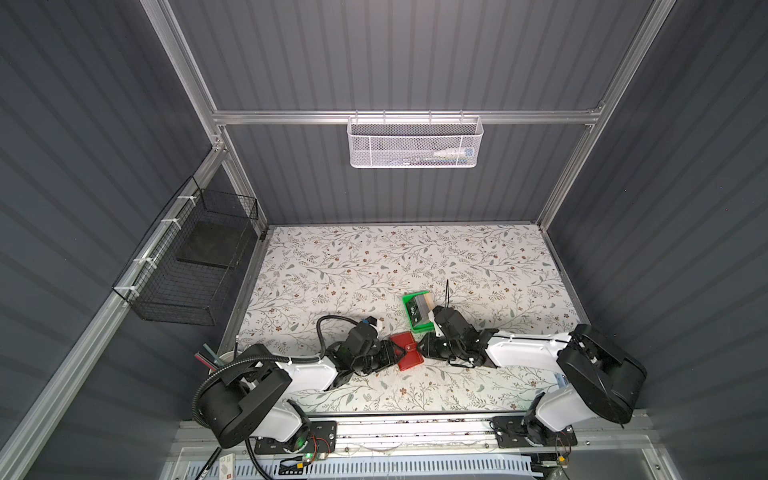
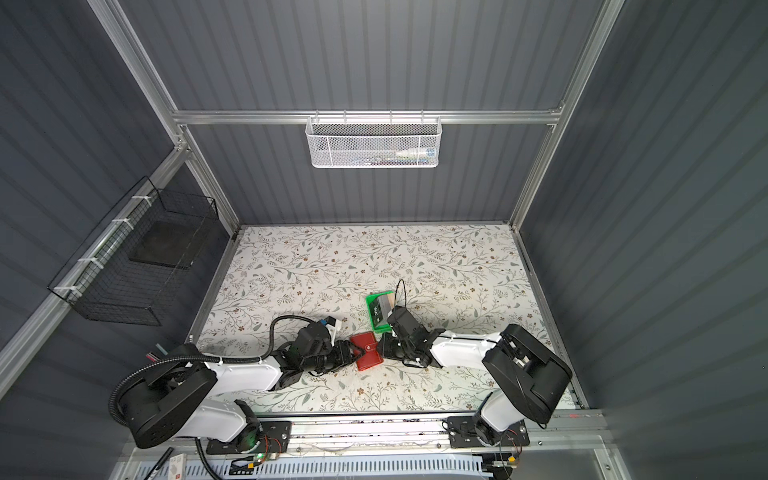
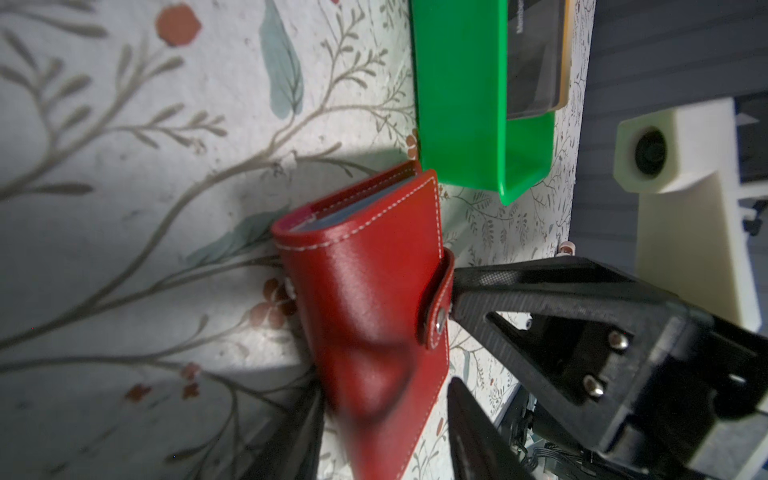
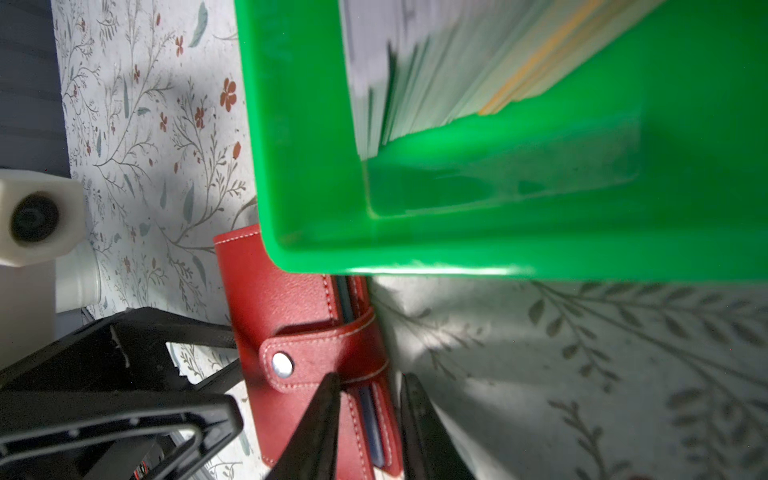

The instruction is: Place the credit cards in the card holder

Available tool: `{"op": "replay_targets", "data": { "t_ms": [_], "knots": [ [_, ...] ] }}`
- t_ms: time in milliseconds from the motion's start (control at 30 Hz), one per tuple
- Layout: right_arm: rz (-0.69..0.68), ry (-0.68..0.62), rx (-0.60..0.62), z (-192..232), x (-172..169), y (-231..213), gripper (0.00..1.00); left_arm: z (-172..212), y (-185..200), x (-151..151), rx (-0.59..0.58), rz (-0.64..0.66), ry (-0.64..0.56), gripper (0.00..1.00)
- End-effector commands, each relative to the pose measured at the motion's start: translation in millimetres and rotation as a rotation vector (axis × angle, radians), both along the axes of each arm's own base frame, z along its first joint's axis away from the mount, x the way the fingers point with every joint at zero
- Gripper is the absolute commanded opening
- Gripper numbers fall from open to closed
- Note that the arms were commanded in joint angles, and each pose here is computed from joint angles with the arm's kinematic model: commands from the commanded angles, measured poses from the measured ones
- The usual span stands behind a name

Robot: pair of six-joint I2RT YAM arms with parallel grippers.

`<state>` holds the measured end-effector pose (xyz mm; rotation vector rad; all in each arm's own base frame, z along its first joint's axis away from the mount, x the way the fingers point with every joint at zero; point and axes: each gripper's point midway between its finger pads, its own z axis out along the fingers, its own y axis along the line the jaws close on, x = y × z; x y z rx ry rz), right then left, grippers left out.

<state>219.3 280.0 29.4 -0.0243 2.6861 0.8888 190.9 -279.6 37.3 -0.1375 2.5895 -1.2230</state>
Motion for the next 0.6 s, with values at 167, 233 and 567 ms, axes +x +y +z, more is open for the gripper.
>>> {"op": "replay_targets", "data": {
  "t_ms": [167, 233, 567],
  "knots": [
    [0.014, -0.018, 0.014, 9.9, 9.7, 12.6, 0.33, -2.2, 4.2, -1.9, 0.027, 0.011, 0.008, 0.49],
    [0.021, -0.015, 0.016, 9.5, 10.3, 15.0, 0.34, -2.1, 3.9, -2.2, 0.029, 0.009, 0.008, 0.49],
    [0.040, -0.017, 0.005, 7.0, 12.0, 17.6, 0.30, -2.3, 2.8, -1.6, 0.027, 0.006, 0.007, 0.48]
  ]
}}
